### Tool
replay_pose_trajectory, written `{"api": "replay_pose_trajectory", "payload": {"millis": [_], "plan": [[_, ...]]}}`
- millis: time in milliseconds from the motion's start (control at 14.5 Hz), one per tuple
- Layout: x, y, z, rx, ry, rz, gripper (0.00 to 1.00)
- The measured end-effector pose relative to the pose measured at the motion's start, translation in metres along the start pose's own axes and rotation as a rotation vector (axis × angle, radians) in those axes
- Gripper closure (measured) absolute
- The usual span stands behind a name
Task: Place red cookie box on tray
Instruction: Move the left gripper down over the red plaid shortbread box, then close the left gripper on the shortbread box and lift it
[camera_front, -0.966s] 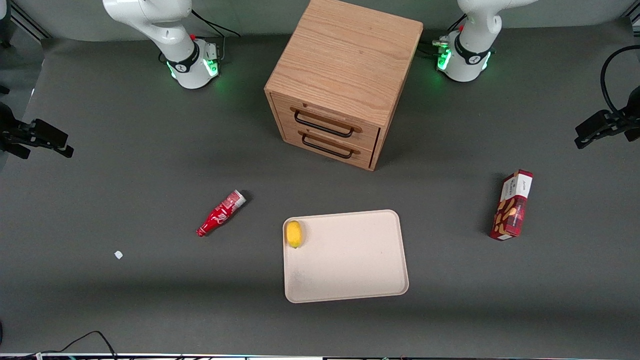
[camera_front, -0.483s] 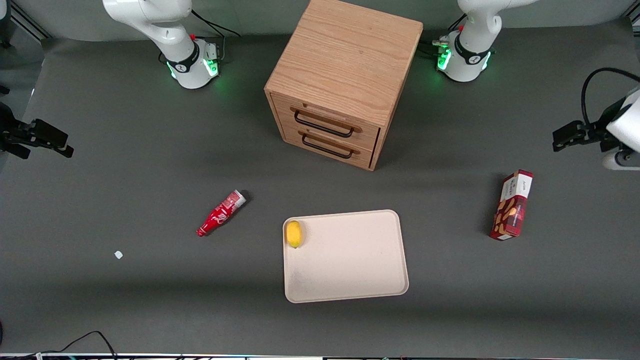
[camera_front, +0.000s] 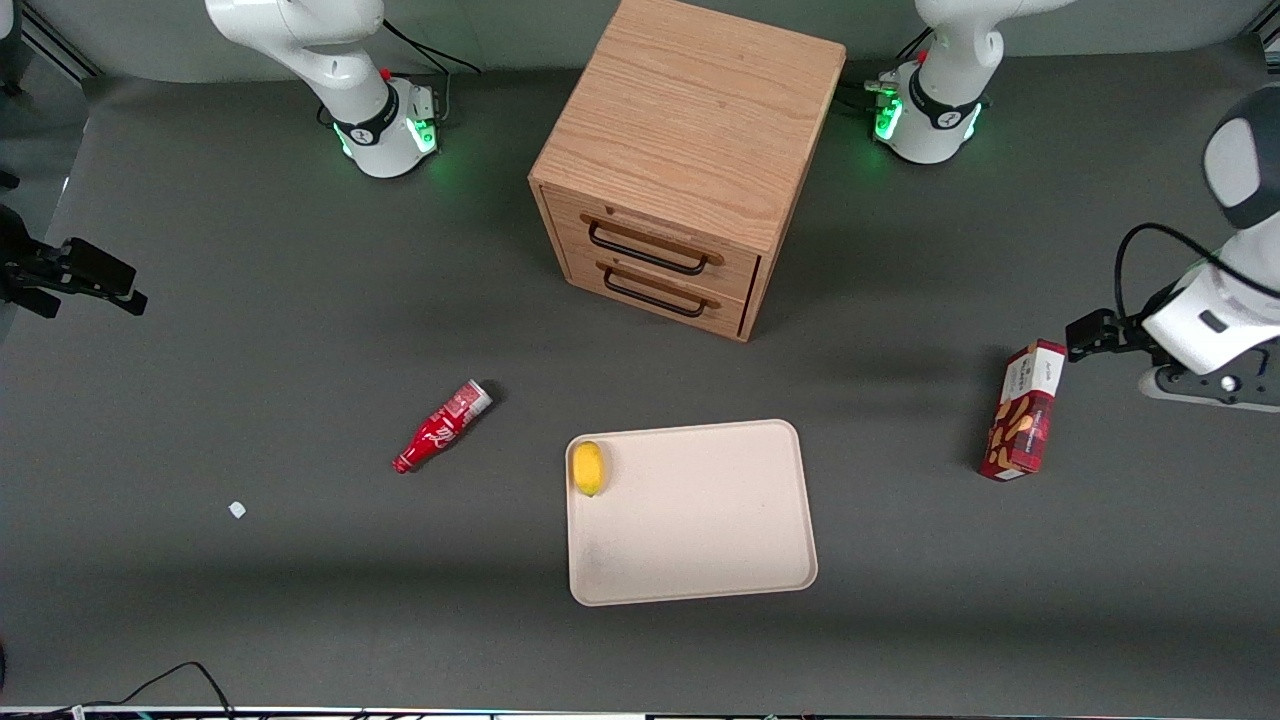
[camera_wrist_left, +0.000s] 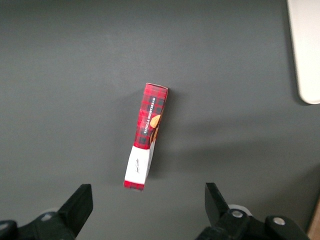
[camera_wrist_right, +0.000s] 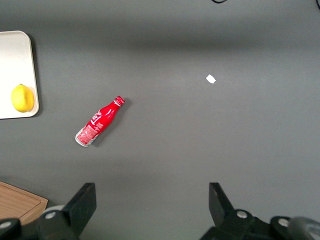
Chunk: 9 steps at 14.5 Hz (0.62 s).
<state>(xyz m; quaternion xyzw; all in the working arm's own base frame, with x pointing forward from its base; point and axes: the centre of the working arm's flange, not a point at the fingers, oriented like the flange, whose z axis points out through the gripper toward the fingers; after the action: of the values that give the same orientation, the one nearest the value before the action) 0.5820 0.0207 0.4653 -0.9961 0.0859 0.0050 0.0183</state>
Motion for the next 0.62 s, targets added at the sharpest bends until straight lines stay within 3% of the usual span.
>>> {"api": "replay_pose_trajectory", "payload": {"millis": [621], "plan": [[-0.020,-0.008,0.154,-0.006,0.084,0.064,0.00]]}}
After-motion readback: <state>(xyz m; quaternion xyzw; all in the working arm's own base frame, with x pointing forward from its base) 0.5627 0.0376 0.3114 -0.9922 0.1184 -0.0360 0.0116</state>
